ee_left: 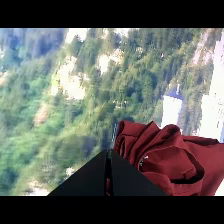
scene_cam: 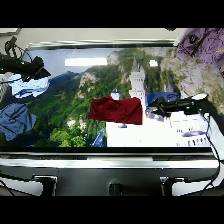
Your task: Fold the clothes and pants, and hang the long-sleeved shirts on hangers.
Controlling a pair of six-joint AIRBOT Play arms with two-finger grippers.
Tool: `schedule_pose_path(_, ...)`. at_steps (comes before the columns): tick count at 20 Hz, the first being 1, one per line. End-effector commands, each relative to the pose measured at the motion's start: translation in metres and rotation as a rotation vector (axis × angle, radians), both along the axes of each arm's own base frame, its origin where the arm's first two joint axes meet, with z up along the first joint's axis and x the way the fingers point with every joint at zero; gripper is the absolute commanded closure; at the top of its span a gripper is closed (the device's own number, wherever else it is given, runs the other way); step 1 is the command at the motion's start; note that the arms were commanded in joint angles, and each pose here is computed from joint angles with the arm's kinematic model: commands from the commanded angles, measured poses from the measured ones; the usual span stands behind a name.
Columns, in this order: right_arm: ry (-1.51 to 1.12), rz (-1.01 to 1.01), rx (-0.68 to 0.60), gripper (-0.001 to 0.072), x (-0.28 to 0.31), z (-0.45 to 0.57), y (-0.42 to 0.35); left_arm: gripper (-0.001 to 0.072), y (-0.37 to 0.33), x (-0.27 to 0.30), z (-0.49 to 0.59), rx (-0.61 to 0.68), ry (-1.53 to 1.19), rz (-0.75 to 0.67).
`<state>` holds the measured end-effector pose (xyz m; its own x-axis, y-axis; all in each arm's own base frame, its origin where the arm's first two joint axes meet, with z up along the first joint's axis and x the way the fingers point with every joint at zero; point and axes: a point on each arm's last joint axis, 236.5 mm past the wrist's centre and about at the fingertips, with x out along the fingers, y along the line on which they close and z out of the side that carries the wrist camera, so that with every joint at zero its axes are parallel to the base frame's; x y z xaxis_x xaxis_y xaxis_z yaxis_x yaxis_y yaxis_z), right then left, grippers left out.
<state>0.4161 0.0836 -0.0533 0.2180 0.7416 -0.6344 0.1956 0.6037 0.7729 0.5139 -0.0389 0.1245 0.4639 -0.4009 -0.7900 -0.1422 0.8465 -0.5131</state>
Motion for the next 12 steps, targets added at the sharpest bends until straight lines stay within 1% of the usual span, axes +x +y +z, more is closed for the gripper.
schedule_pose_path(1, -0.022, -0.008, 0.017, 0.0171, 0.006, -0.028, 0.023, 0.0691, 0.000, 0.000, 0.000, 0.001, 0.000, -0.003)
schedule_pose_path(4, -0.020, 0.007, -0.002, 0.0180, 0.009, -0.043, 0.045, 0.0691, -0.001, 0.000, 0.000, 0.001, 0.000, -0.004)
schedule_pose_path(5, -0.022, 0.013, -0.005, 0.0195, 0.010, -0.045, 0.053, 0.0691, -0.001, 0.000, 0.000, 0.001, 0.000, -0.004)
schedule_pose_path(7, -0.029, 0.024, -0.004, 0.0320, 0.010, -0.045, 0.064, 0.0691, -0.001, 0.000, 0.000, 0.001, 0.000, -0.004)
schedule_pose_path(8, -0.032, 0.021, 0.004, 0.0424, 0.011, -0.043, 0.068, 0.0691, -0.001, 0.000, 0.000, 0.001, 0.000, -0.004)
schedule_pose_path(10, -0.047, 0.016, 0.039, 0.0674, 0.016, -0.031, 0.074, 0.0690, -0.001, 0.000, 0.000, 0.001, 0.000, -0.004)
schedule_pose_path(12, -0.095, 0.034, 0.057, 0.0687, 0.030, -0.004, 0.076, 0.0690, -0.001, 0.000, 0.000, 0.001, 0.000, -0.005)
